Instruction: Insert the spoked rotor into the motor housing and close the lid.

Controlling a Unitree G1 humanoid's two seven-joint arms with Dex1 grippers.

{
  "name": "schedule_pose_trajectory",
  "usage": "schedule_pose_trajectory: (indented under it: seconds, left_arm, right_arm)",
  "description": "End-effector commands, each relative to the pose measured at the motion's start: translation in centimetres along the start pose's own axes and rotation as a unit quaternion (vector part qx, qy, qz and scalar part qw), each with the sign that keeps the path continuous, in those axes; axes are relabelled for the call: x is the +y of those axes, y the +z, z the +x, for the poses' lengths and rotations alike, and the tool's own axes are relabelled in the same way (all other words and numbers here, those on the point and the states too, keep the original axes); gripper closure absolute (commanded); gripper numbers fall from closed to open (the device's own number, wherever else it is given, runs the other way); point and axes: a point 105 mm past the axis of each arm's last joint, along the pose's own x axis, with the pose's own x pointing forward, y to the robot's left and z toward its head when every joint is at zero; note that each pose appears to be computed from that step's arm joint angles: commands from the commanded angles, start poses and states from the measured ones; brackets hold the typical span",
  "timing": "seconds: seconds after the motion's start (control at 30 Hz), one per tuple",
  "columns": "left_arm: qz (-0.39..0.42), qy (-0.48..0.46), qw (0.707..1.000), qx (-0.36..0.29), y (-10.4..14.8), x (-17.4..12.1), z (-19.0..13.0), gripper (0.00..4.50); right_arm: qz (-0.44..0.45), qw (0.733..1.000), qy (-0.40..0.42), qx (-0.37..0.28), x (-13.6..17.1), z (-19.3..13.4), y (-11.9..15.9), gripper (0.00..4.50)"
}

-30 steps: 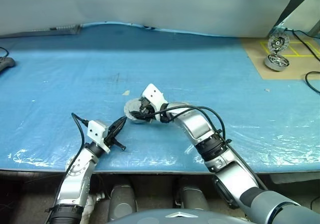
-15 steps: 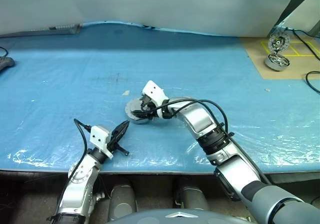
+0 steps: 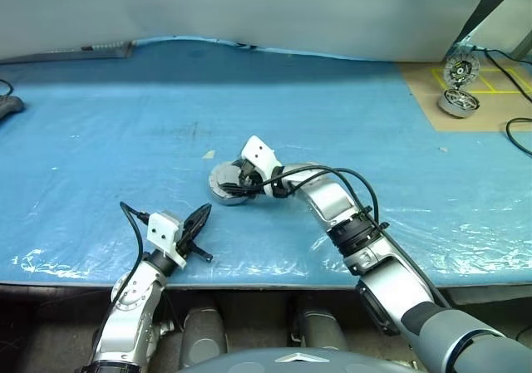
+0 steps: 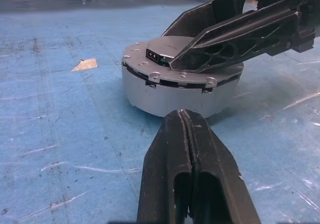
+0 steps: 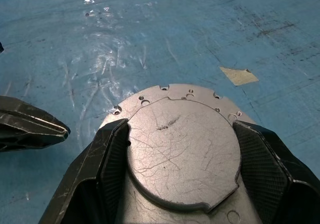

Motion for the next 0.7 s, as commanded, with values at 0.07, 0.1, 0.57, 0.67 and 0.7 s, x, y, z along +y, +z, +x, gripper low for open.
schedule_pose_trajectory:
  seconds: [0.07, 0.1, 0.57, 0.67, 0.7]
  left_arm:
    - [0.001, 0.046, 0.998, -0.046, 2.3, 2.6, -0.5, 4.50]
    - [0.004, 0.045, 0.998, -0.047, 2.6, 3.0, -0.5, 4.50]
    - [0.016, 0.016, 0.999, -0.042, 2.8, 2.3, 0.0, 4.50]
    - [0.017, 0.017, 0.999, -0.041, 2.7, 2.4, 0.0, 4.50]
    - [0.017, 0.017, 0.999, -0.041, 2.7, 2.4, -0.1, 4.50]
  right_arm:
    - [0.014, 1.000, -0.014, 0.025, -0.4, 0.0, -2.1, 1.52]
    - [0.013, 0.999, -0.015, 0.026, -0.4, 0.0, -2.2, 1.52]
    - [0.043, 0.996, -0.011, 0.083, 0.7, 0.3, -3.0, 1.52]
    - [0.047, 0.993, -0.024, 0.107, 1.2, 0.4, -3.9, 1.52]
    - [0.046, 0.991, -0.032, 0.120, 1.2, 0.4, -4.5, 1.52]
